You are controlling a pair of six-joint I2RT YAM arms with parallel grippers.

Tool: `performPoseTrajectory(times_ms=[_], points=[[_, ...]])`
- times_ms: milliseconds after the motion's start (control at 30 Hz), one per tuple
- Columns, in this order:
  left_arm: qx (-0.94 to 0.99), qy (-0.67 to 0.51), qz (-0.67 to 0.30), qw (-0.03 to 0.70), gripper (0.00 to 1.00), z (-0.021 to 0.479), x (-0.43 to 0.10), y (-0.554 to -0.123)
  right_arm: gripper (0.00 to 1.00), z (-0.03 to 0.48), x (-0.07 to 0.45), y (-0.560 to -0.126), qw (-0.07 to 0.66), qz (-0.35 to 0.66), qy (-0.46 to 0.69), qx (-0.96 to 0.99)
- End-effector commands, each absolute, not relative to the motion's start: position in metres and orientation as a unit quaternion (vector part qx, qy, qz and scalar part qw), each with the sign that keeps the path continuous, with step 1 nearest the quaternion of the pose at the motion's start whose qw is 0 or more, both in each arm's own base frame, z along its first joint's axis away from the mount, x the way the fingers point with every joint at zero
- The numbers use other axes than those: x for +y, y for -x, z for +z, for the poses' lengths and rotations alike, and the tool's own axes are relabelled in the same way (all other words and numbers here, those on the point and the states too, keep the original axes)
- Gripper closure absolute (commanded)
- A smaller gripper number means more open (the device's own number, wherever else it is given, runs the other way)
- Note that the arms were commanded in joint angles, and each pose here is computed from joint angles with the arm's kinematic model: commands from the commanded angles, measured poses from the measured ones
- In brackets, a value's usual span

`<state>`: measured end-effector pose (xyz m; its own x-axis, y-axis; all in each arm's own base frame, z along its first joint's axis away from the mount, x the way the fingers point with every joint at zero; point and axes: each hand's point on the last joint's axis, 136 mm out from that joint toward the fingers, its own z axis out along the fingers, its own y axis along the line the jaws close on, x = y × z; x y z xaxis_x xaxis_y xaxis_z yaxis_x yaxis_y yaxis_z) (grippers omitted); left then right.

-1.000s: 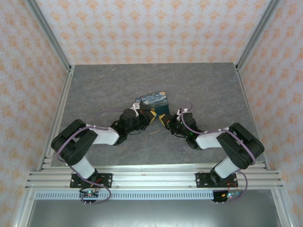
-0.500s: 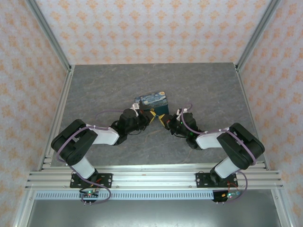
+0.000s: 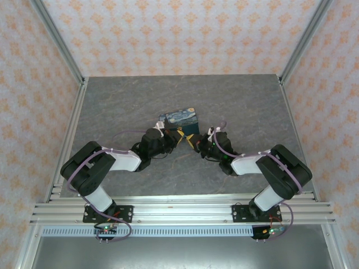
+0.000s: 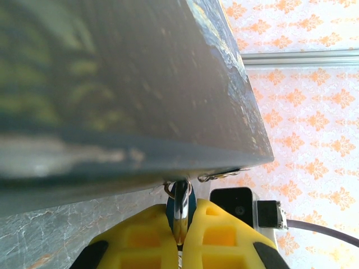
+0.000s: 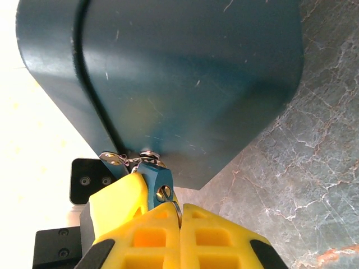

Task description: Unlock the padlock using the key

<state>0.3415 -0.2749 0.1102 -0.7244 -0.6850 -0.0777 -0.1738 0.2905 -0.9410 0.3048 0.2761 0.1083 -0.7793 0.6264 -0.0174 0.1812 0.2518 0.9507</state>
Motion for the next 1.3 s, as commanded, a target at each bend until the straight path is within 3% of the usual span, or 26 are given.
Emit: performPoseTrajectory(times_ms=[0, 367, 1267], points=[[0.743, 0.254, -0.563, 0.257, 1.00, 0.143, -0.286, -0.343, 1.00, 0.130, 0.286, -0.315, 0.221, 0.580, -0.249, 0.744], [0.730, 0.240, -0.585, 0.259, 1.00, 0.158, -0.289, -0.340, 1.00, 0.127, 0.287, -0.326, 0.236, 0.603, -0.234, 0.725], [0.724, 0.203, -0.610, 0.252, 1.00, 0.169, -0.300, -0.334, 1.00, 0.102, 0.296, -0.346, 0.151, 0.628, -0.173, 0.744]])
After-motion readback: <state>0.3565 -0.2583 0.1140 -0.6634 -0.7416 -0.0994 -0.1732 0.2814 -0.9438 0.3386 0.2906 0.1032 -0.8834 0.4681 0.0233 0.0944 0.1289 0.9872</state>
